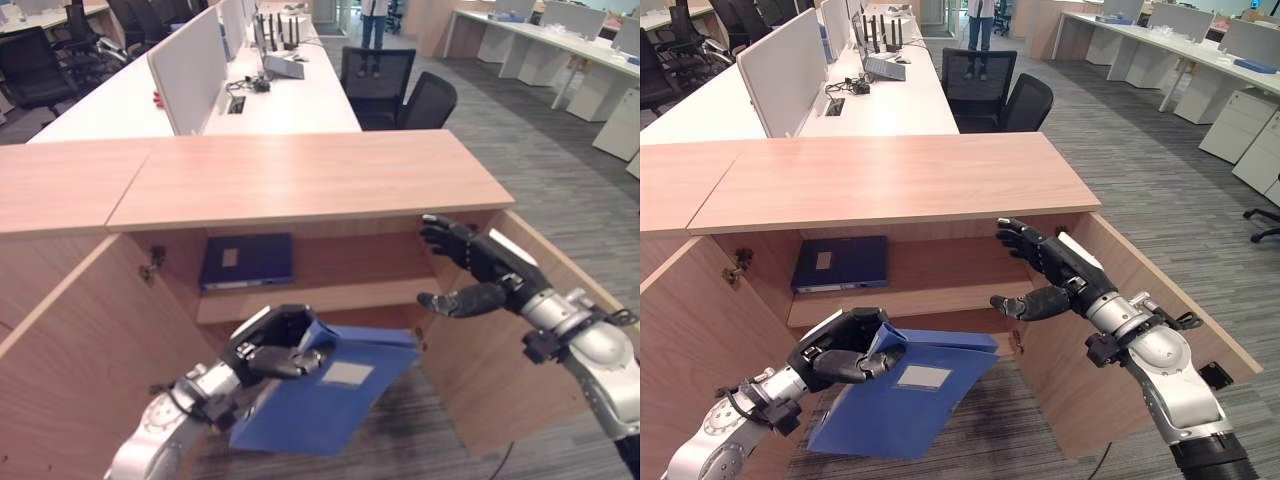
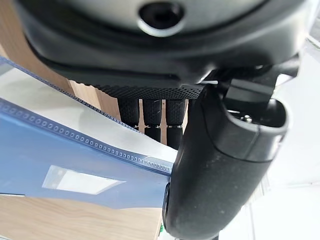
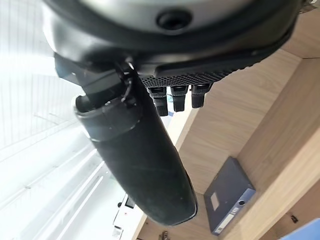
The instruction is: Put the empty folder in the office cabinet
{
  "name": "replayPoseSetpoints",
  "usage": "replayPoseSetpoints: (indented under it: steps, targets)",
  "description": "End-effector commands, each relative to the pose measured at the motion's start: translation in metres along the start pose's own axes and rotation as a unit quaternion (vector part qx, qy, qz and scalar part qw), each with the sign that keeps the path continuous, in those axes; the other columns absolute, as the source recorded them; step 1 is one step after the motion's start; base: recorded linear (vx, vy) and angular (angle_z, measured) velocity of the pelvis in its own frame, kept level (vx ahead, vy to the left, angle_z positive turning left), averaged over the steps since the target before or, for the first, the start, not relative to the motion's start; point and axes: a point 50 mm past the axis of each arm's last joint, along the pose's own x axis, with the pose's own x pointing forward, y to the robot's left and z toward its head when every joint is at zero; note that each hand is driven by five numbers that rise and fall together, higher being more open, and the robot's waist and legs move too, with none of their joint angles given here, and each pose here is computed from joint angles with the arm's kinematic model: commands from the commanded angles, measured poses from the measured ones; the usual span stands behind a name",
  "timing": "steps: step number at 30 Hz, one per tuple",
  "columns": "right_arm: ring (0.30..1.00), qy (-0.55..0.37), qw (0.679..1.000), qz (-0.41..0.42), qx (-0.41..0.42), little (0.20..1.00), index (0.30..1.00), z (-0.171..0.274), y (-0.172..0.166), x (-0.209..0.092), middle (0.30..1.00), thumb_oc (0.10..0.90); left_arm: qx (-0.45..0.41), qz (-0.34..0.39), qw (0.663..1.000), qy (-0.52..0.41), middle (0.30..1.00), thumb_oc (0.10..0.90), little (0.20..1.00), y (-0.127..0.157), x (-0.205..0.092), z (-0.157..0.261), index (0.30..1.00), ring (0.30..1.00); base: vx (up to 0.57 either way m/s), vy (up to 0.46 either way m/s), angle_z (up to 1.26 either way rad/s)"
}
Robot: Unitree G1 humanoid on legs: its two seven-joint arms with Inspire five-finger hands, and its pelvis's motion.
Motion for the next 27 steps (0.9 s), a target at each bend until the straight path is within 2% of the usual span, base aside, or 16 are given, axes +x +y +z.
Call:
replayPoseSetpoints:
  steps: [1,8,14,27]
  targets:
    - [0.900,-0.134,0.989,0.023,-0.060,0.900,0.900,0.065,-0.014,0.021,0.900,0.800,0.122,-0.043,0.981,-0.142,0.300,0.400,0.300,0.007,0.017,0.072,0.300,0.300,0.00,0.000,0.00]
    - [0.900,-0.112,0.978,0.116,-0.135,0.900,0.900,0.075,0.004,0.038,0.900,0.800,0.174,-0.077,0.969,-0.159,0.300,0.400,0.300,0.000,0.025,0.095,0.300,0.300,0.00,0.000,0.00]
    - [0.900,-0.117,0.966,0.178,-0.146,0.900,0.900,0.078,0.025,0.050,0.900,0.800,0.204,-0.094,0.956,-0.187,0.300,0.400,0.300,-0.011,0.030,0.110,0.300,0.300,0.00,0.000,0.00]
    - [0.900,-0.120,0.949,0.232,-0.176,0.900,0.900,0.087,0.040,0.058,0.900,0.800,0.304,-0.080,0.934,-0.171,0.300,0.400,0.300,-0.010,0.034,0.122,0.300,0.300,0.00,0.000,0.00]
